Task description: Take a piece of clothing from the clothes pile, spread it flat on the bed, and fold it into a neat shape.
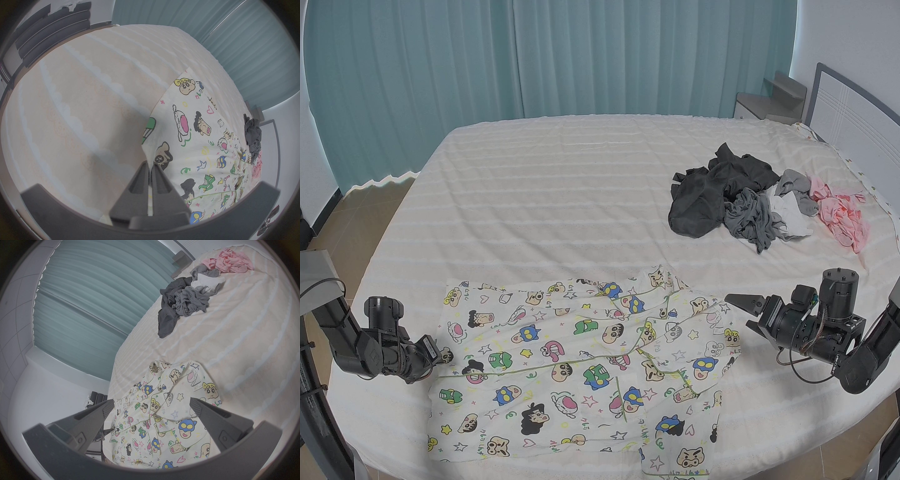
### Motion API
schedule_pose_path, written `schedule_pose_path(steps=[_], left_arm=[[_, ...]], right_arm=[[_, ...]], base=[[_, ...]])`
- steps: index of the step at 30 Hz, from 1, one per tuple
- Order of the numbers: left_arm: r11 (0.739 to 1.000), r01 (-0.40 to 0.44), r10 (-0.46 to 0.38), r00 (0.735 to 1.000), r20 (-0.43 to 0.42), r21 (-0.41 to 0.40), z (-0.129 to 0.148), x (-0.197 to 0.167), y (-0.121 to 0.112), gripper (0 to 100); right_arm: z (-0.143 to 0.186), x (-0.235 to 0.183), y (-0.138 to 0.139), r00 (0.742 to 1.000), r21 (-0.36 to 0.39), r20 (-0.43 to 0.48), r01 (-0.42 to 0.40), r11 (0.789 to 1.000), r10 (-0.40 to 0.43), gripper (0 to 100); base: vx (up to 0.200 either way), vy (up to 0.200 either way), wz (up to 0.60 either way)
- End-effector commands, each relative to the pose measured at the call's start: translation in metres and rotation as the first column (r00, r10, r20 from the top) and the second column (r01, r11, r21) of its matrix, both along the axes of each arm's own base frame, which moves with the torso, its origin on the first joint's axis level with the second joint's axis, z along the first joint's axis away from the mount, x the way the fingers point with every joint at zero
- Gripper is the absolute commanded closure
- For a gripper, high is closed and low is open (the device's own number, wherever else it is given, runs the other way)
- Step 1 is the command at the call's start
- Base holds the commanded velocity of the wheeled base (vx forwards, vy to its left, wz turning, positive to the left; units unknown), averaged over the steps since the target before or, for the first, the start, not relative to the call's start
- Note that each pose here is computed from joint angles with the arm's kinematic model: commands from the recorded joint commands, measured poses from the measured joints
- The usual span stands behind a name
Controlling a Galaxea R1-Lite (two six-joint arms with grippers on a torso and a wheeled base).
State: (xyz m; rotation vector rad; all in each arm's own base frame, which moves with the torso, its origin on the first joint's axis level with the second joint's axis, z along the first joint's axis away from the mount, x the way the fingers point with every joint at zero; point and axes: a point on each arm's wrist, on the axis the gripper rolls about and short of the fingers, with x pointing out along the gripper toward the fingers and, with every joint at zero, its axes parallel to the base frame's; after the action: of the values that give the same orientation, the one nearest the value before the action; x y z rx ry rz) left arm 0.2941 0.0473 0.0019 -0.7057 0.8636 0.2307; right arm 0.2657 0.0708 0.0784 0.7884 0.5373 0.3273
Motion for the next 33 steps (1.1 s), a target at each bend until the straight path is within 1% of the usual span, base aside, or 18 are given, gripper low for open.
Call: schedule_pose_path(steps=[1,5,11,14,15,18,21,22,23,24,25,27,28,30,33], left_arm=[[1.0,0.001,-0.001,1.0,-0.01,-0.001,0.0,-0.005,-0.001,100],[1.0,0.025,-0.025,0.999,-0.025,0.014,-0.001,-0.013,-0.002,100],[1.0,0.025,-0.025,0.999,-0.03,0.013,0.0,-0.017,-0.002,100],[0.999,0.028,-0.028,0.999,-0.019,0.016,0.002,-0.017,-0.003,100],[0.999,0.027,-0.027,1.0,-0.016,0.017,0.003,-0.017,-0.003,0],[1.0,0.018,-0.018,1.0,0.016,0.011,0.012,-0.017,-0.003,0],[1.0,0.005,-0.005,1.0,0.028,0.001,0.016,-0.018,-0.004,0],[0.999,-0.036,0.037,0.998,0.042,-0.04,0.024,-0.019,-0.007,0],[0.996,-0.058,0.062,0.997,0.052,-0.068,0.028,-0.02,-0.008,0],[0.995,-0.062,0.066,0.997,0.052,-0.074,0.029,-0.02,-0.008,0],[0.99,-0.091,0.098,0.993,0.06,-0.112,0.033,-0.023,-0.01,0],[0.988,-0.098,0.106,0.992,0.063,-0.123,0.035,-0.024,-0.012,0],[0.984,-0.11,0.12,0.99,0.069,-0.142,0.039,-0.026,-0.014,0],[0.983,-0.109,0.121,0.99,0.072,-0.145,0.04,-0.025,-0.014,0],[0.982,-0.114,0.126,0.989,0.077,-0.15,0.042,-0.026,-0.014,0]], right_arm=[[0.0,0.0,0.001,1.0,0.0,-0.001,-0.002,1.0,0.002,0],[-0.001,0.0,0.001,1.0,0.0,-0.003,-0.002,1.0,0.002,0],[-0.001,0.0,0.001,1.0,0.0,-0.003,-0.002,1.0,0.002,0],[-0.001,0.0,0.001,1.0,0.0,-0.003,-0.002,1.0,0.002,0],[-0.001,0.0,0.001,1.0,0.0,-0.003,-0.002,1.0,0.002,0],[-0.001,0.0,0.0,1.0,0.0,-0.003,-0.002,1.0,0.002,0],[-0.001,0.0,0.0,1.0,0.0,-0.003,-0.002,1.0,0.002,0],[-0.001,0.0,0.001,1.0,-0.001,-0.004,-0.004,1.0,0.004,0],[-0.001,0.0,0.001,1.0,-0.001,-0.004,-0.004,1.0,0.004,0],[-0.001,0.0,0.001,1.0,-0.001,-0.004,-0.004,1.0,0.004,0],[-0.001,0.0,0.001,1.0,0.0,-0.003,-0.004,1.0,0.004,0],[-0.001,0.0,0.001,1.0,0.0,-0.003,-0.004,1.0,0.004,0],[-0.001,0.0,0.001,1.0,0.0,-0.003,-0.004,1.0,0.004,0],[-0.001,0.0,0.001,1.0,0.0,-0.003,-0.005,1.0,0.005,0],[-0.001,-0.001,0.001,1.0,-0.001,-0.004,-0.005,1.0,0.005,0]], base=[[0.0,0.0,0.0],[0.0,0.0,0.0],[0.0,0.0,0.0],[0.0,0.0,0.0],[0.0,0.0,0.0],[0.0,0.0,0.0],[0.0,0.0,0.0],[0.0,0.0,0.0],[0.0,0.0,0.0],[0.0,0.0,0.0],[0.0,0.0,0.0],[0.0,0.0,0.0],[0.0,0.0,0.0],[0.0,0.0,0.0],[0.2,0.0,0.0]])
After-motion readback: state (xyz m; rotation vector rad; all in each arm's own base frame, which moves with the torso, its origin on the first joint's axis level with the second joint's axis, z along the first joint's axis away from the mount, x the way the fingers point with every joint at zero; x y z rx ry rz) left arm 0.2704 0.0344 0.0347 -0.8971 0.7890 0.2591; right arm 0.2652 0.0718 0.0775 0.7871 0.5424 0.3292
